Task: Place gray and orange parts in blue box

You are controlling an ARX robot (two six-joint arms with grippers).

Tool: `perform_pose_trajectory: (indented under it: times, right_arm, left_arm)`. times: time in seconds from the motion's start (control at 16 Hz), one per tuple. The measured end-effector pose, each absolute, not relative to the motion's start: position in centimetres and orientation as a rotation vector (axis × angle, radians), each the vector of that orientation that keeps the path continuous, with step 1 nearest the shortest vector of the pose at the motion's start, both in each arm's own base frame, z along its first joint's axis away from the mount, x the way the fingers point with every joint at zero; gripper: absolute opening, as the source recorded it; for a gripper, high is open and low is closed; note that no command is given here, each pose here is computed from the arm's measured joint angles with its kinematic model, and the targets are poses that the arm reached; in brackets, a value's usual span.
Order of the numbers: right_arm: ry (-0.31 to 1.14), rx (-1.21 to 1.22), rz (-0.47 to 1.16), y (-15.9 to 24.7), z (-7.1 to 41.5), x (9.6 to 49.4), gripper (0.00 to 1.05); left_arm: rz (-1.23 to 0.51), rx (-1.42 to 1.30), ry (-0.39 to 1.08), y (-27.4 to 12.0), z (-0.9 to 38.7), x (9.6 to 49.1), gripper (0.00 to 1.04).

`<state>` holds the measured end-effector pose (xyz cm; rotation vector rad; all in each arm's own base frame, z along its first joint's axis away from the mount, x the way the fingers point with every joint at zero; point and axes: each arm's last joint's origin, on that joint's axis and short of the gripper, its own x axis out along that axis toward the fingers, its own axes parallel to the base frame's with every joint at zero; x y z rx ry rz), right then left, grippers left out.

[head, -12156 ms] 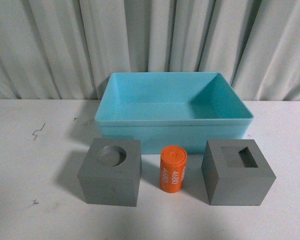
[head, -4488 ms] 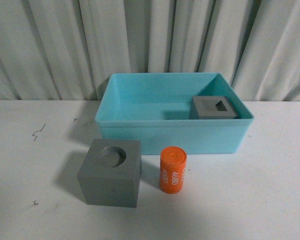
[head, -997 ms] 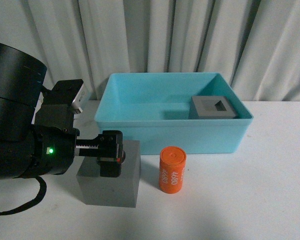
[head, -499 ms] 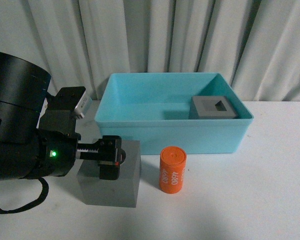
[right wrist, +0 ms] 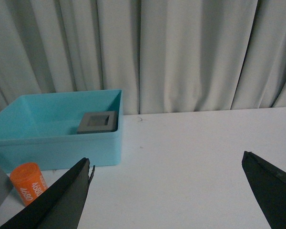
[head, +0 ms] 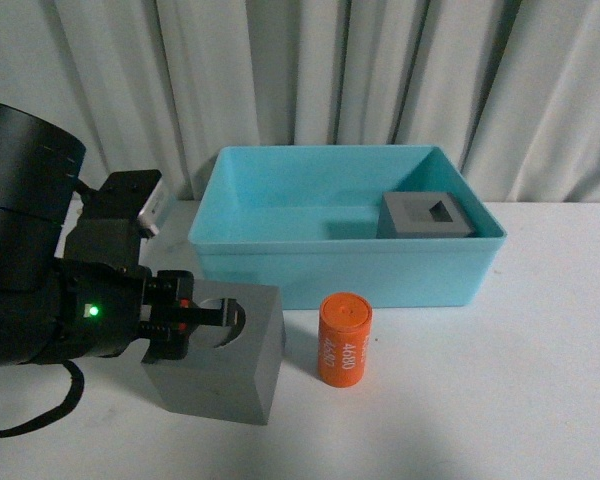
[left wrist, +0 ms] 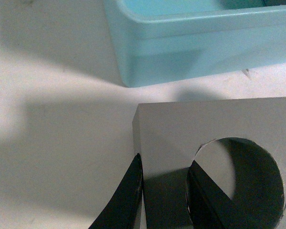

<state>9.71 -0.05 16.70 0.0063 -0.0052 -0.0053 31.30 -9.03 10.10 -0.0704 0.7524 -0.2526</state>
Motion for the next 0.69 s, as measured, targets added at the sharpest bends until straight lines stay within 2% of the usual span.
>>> perform_pose_trajectory:
  times: [0.19, 0.44, 0.56, 0.69]
  right_arm:
    - [-0.005, 0.006, -0.005, 0.0, 16.7, 9.7, 0.98]
    - [-0.006, 0.006, -0.005, 0.0, 16.7, 9.7, 0.98]
    - [-0.006, 0.006, -0.005, 0.0, 16.7, 9.7, 0.98]
    - [-0.006, 0.006, -0.005, 0.0, 16.7, 9.7, 0.98]
  left_arm:
    - [-0.182, -0.153, 0.730, -6.9, 12.8, 30.0, 0.21]
    - [-0.102, -0.297, 0.479, -3.1, 22.9, 27.6, 0.21]
    - [-0.121, -0.303, 0.377, -3.3, 26.1, 28.5, 0.21]
    - [-0.170, -0.285, 0.345, -5.3, 27.2, 31.1, 0.21]
